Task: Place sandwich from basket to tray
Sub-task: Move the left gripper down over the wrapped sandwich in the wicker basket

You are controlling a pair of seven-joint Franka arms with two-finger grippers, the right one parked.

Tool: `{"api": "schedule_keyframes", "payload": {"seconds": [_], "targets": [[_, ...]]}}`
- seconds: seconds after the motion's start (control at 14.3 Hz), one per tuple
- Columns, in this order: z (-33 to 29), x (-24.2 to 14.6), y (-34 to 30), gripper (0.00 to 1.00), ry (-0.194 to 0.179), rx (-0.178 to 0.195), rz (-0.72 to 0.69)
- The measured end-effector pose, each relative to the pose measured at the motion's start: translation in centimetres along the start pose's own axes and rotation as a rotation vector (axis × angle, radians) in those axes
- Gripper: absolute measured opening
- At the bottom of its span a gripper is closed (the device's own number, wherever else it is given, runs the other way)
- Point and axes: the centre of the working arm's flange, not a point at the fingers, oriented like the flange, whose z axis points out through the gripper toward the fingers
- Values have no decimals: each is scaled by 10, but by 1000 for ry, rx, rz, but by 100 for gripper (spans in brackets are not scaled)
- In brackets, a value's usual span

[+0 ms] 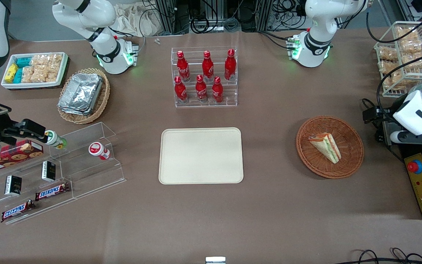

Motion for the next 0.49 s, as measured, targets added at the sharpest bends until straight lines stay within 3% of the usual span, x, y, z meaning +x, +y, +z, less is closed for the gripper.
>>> {"api": "schedule_keyframes", "payload": {"seconds": [0.14,0.35,0.49], "targets": [[12,2,1,100,4,1,0],[32,-5,7,100,39,10,-45],[53,-13,13,100,54,-8,-86]]}}
